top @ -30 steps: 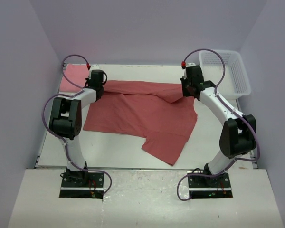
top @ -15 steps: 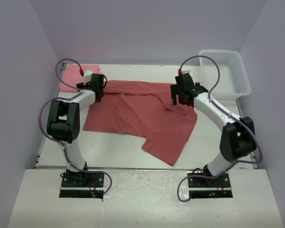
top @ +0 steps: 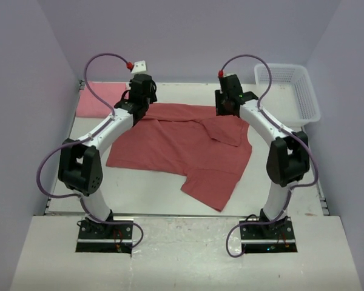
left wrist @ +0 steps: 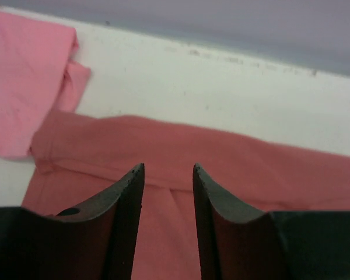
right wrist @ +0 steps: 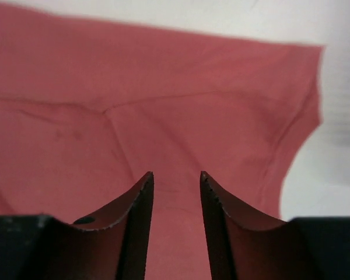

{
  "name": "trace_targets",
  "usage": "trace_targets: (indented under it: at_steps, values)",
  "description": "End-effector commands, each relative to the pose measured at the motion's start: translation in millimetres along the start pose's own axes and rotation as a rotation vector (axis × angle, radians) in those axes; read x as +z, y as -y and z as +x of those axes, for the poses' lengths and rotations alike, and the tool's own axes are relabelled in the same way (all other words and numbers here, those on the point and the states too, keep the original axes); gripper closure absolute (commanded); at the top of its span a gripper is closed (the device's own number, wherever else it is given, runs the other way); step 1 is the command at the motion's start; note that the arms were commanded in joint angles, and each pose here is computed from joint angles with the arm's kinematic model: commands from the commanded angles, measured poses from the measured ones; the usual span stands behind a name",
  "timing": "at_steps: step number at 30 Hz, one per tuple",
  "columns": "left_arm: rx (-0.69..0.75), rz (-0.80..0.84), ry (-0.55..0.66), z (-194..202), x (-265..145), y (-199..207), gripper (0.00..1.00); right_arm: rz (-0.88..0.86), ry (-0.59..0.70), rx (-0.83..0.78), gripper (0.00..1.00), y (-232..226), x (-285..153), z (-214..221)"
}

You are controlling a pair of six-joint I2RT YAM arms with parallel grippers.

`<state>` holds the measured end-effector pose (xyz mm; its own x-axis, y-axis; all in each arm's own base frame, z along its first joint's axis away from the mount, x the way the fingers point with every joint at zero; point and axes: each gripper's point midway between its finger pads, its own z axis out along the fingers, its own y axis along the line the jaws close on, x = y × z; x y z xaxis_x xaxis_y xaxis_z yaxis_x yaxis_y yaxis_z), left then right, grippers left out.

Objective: Fold and stack the t-shirts
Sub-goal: Fold the flattened tshirt in 1/3 of the way

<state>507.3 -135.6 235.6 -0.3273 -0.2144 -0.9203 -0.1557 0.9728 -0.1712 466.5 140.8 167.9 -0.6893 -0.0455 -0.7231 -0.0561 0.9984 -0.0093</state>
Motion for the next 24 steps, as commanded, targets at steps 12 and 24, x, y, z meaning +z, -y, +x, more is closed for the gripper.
trace_targets:
  at_steps: [12, 24]
  values:
    - [0.023, 0.144, -0.146, 49.0, -10.8, 13.5, 0.57, -0.206, -0.304, -0.054, 0.43, -58.9, 29.4, 91.8]
    - [0.027, 0.17, -0.156, 57.0, -11.3, 15.7, 0.55, -0.163, -0.357, -0.055, 0.53, -54.5, 42.2, 118.3]
